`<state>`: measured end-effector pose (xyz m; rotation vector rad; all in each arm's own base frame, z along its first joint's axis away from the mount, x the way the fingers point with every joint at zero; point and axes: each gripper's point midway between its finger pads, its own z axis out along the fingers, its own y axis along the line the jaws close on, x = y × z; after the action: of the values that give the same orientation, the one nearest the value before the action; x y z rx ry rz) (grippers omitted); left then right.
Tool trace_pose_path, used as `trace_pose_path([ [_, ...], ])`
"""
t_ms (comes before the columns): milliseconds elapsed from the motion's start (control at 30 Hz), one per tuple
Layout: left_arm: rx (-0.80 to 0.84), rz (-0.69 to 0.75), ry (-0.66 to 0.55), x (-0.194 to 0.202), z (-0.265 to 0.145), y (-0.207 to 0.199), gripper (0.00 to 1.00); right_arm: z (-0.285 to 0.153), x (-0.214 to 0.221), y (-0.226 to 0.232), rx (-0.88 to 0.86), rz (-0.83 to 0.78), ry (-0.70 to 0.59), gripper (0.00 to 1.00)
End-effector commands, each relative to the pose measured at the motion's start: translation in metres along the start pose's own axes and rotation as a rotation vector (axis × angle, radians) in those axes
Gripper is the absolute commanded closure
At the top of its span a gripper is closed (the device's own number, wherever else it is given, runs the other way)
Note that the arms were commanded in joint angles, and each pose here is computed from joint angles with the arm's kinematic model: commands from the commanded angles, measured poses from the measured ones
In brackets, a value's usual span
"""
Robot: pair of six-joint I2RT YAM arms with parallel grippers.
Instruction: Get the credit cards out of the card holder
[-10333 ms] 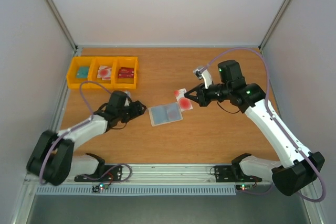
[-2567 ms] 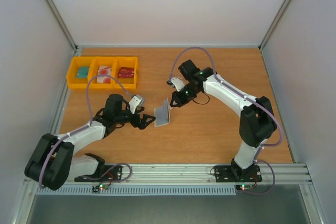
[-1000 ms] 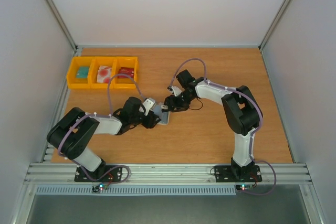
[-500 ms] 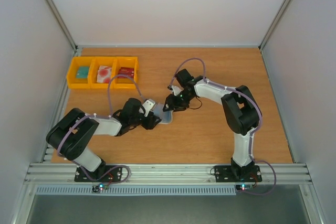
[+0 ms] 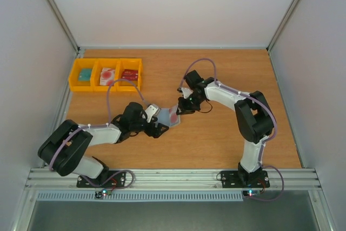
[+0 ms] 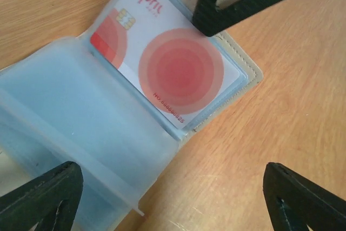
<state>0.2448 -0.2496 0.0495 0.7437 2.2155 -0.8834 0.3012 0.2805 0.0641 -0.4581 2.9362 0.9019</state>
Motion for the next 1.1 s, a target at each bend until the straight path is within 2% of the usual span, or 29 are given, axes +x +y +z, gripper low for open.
trace_pose_path([
  [0,0.035,-0.092,0.015,0.007,-0.008,-0.010,0.08,-0.012,0.010,-0.010,0.005,-0.009,-0.012,0.87],
  [100,-0.137,-0.128,0.022,0.010,-0.013,0.018,0.11,-0.007,0.010,-0.019,-0.028,0.027,-0.011,0.92],
  [200,-0.318,-0.176,0.011,0.011,-0.022,0.047,0.20,-0.001,0.008,-0.012,-0.104,0.035,-0.008,0.99],
  [300,-0.309,-0.136,-0.022,0.002,-0.022,0.045,0.20,0.000,0.003,0.001,-0.192,0.028,-0.022,0.99],
  [367,-0.344,-0.164,-0.028,0.003,-0.022,0.053,0.14,-0.001,0.002,0.005,-0.208,0.022,-0.025,0.99],
  [467,-0.335,-0.297,-0.014,0.020,-0.019,0.058,0.10,0.000,0.004,0.004,-0.207,0.017,-0.018,0.96],
  [633,-0.375,-0.302,0.015,0.032,-0.013,0.069,0.18,0.007,0.009,0.002,-0.224,0.022,0.001,0.88],
  [733,-0.311,-0.277,0.019,0.032,-0.005,0.061,0.19,0.013,0.004,0.001,-0.243,0.033,-0.007,0.78],
  [800,-0.315,-0.273,0.033,0.036,-0.002,0.062,0.20,0.018,0.000,0.001,-0.255,0.048,-0.007,0.68],
  [867,-0.330,-0.283,0.045,0.038,-0.001,0.065,0.23,0.022,-0.003,0.003,-0.272,0.055,-0.006,0.63],
  [1067,-0.298,-0.270,0.044,0.037,0.002,0.060,0.31,0.033,-0.010,0.011,-0.309,0.053,0.015,0.63],
])
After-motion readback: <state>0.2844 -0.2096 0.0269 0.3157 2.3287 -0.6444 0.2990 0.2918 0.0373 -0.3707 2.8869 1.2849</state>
